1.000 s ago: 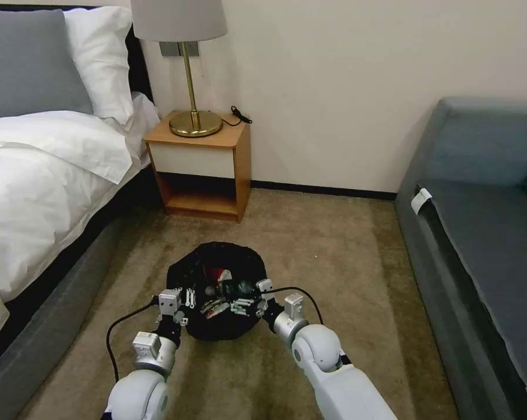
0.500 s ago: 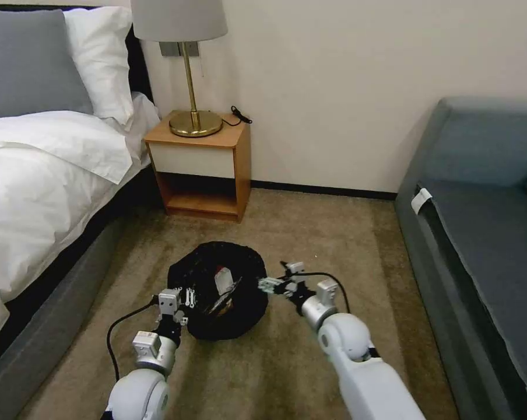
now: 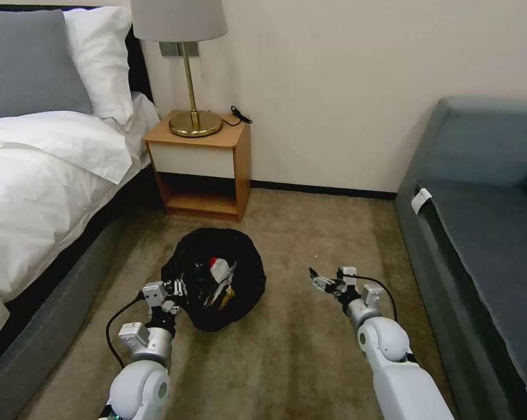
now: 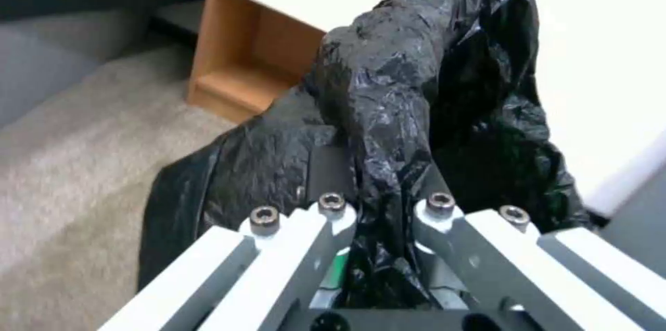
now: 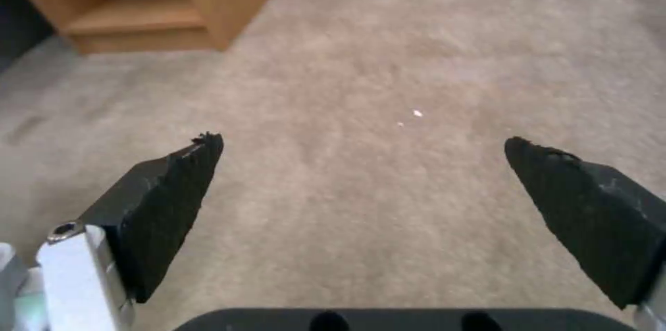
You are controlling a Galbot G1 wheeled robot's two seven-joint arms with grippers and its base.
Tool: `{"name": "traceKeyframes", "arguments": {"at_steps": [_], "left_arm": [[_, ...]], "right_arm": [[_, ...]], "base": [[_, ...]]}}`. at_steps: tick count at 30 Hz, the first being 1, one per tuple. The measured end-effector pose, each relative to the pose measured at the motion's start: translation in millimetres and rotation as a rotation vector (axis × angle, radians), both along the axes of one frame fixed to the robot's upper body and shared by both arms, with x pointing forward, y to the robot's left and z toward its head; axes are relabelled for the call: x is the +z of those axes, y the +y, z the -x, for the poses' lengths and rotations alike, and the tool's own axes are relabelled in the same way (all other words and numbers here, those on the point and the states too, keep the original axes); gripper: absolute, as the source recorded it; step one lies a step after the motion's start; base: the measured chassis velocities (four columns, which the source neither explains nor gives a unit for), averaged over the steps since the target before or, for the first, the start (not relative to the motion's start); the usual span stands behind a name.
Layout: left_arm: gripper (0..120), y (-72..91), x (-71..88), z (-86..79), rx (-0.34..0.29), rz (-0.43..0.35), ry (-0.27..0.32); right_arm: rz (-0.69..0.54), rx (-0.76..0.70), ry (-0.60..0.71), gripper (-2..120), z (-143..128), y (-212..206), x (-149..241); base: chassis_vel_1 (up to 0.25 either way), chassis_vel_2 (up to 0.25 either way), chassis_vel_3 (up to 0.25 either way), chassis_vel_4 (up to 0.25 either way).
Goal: Pick up the trash bin, then pick up the garbage on the floor and place it into the trash bin.
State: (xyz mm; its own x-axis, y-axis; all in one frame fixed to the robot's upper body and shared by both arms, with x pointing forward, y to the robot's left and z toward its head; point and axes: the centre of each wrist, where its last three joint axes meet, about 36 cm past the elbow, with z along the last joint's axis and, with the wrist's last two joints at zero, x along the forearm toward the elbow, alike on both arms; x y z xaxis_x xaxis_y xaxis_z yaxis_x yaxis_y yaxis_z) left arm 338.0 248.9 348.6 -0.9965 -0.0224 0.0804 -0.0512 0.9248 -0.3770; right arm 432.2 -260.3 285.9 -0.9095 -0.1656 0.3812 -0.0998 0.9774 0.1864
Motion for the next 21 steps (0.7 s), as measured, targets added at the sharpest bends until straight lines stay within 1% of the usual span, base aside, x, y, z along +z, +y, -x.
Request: {"name": "traceKeyframes", "arguments": {"at_steps": [2,3,4,6,7,8,10,11,12,16,21], "left_arm": [[4,0.2,2.2,-4.2,0.033,0.097,0.012],[4,0.3,3.8,-8.0,0.059,0.188,0.026],[4,0.3,3.8,-8.0,0.059,0.188,0.026],[4,1.3,3.2,-14.5,0.099,0.304,0.048],[4,2.1,2.1,-17.1,0.115,0.342,0.057],[4,2.1,2.1,-17.1,0.115,0.342,0.057],[4,4.5,-1.1,-21.9,0.143,0.414,0.076],[4,5.4,-2.7,-23.1,0.151,0.431,0.083],[4,5.4,-2.7,-23.1,0.151,0.431,0.083],[4,11.1,-14.8,-29.5,0.200,0.495,0.134],[4,13.5,-19.4,-34.5,0.223,0.526,0.162]], "right_arm": [[0.001,-0.020,0.005,100,-1,-1,-5],[-0.001,-0.028,0.006,100,-2,0,-6],[-0.001,-0.028,0.006,100,-2,0,-6],[-0.005,-0.033,0.006,100,-2,1,-7],[-0.004,-0.034,0.005,100,-2,2,-7],[-0.004,-0.034,0.005,100,-2,2,-7],[-0.003,-0.035,0.007,100,-2,3,-8],[-0.002,-0.035,0.008,100,-2,4,-9],[-0.002,-0.035,0.008,100,-2,4,-9],[0.011,-0.036,0.009,100,0,6,-14],[0.013,-0.037,0.008,100,1,6,-15]], "base": [[0.000,0.000,0.000,0.000],[0.000,0.000,0.000,0.000],[0.000,0.000,0.000,0.000],[0.000,0.000,0.000,0.000],[0.000,0.000,0.000,0.000],[0.000,0.000,0.000,0.000],[0.000,0.000,0.000,0.000],[0.000,0.000,0.000,0.000],[0.000,0.000,0.000,0.000],[0.000,0.000,0.000,0.000],[0.000,0.000,0.000,0.000]]}}
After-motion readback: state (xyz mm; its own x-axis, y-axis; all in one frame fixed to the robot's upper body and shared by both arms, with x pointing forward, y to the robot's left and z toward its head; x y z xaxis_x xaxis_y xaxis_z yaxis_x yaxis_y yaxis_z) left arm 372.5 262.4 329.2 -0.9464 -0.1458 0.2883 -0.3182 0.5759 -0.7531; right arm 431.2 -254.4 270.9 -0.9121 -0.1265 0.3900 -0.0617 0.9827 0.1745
